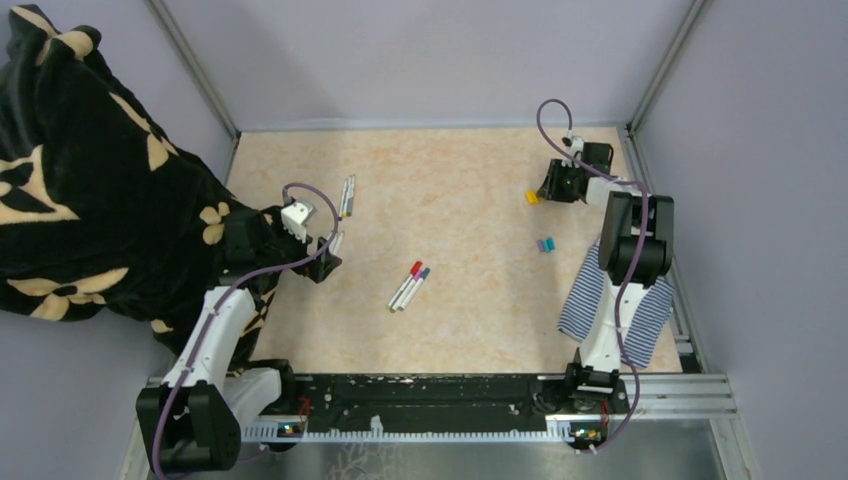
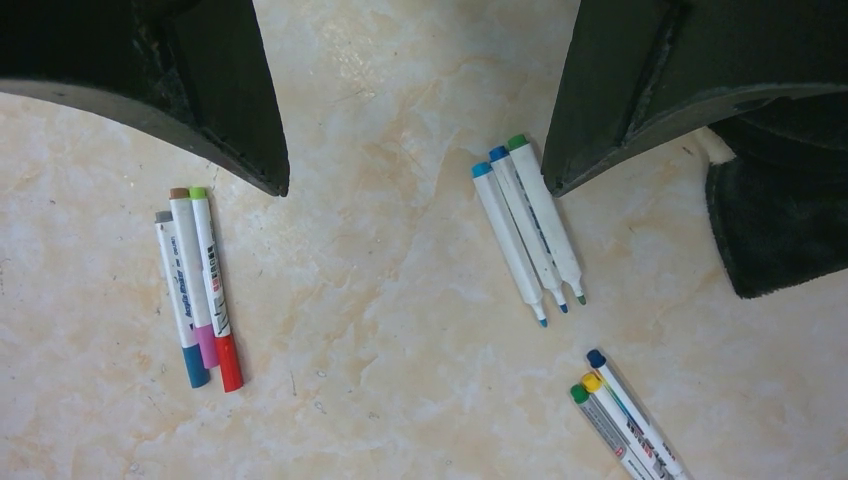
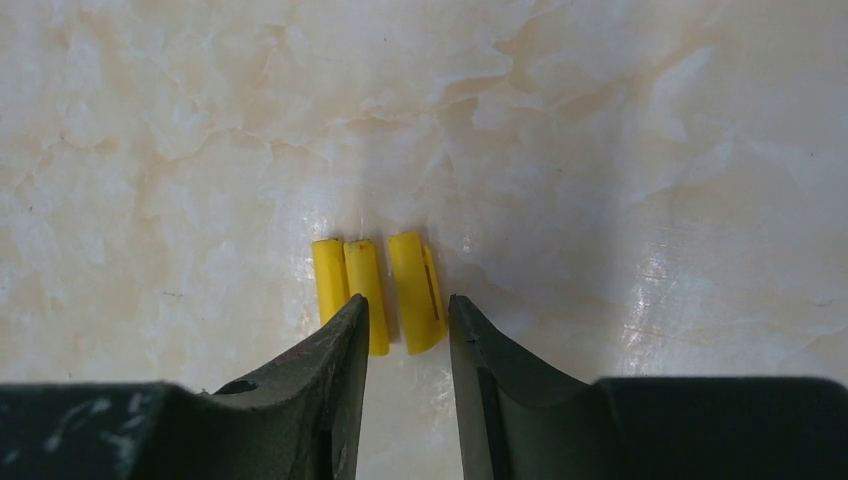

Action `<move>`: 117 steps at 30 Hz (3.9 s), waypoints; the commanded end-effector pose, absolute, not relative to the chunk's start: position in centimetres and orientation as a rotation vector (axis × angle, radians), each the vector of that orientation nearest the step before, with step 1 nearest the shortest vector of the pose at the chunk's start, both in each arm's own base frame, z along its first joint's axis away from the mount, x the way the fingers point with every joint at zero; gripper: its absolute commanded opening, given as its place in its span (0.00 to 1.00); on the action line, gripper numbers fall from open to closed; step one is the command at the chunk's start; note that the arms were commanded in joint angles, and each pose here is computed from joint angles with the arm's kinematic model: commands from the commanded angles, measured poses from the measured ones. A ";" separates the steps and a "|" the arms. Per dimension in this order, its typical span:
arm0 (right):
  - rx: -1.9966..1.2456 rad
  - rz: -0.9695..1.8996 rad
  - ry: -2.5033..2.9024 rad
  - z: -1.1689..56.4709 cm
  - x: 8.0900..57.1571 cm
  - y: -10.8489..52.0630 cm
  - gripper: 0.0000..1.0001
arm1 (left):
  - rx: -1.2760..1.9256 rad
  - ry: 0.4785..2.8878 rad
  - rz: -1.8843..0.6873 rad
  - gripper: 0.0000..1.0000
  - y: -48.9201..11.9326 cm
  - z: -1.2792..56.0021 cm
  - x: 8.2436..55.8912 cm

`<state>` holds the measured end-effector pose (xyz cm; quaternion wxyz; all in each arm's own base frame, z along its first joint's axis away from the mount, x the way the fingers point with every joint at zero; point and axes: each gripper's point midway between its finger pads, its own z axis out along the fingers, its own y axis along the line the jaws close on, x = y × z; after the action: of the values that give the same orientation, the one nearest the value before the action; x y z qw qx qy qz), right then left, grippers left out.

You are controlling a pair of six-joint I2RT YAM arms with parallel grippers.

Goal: Open the pen caps
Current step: Place the pen cap at the center of the board, then pick up the pen from the center of the board.

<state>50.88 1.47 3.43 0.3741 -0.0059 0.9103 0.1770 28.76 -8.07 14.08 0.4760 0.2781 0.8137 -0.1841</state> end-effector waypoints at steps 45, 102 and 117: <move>-0.471 0.645 1.772 22.5 38.5 12.4 0.92 | 1.097 2.100 -0.438 1.00 -21.0 8.3 29.5; -0.602 0.825 1.688 21.8 36.1 15.0 0.95 | 1.213 2.328 -0.197 0.00 -22.0 0.5 28.4; -0.969 1.018 1.416 23.4 29.4 19.2 0.92 | 1.247 2.159 -0.405 0.00 -23.5 5.9 28.4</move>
<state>31.09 18.11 20.79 0.5146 -0.3407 0.6654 0.4199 29.00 -22.42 2.92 0.2813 0.4456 0.8433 -0.1054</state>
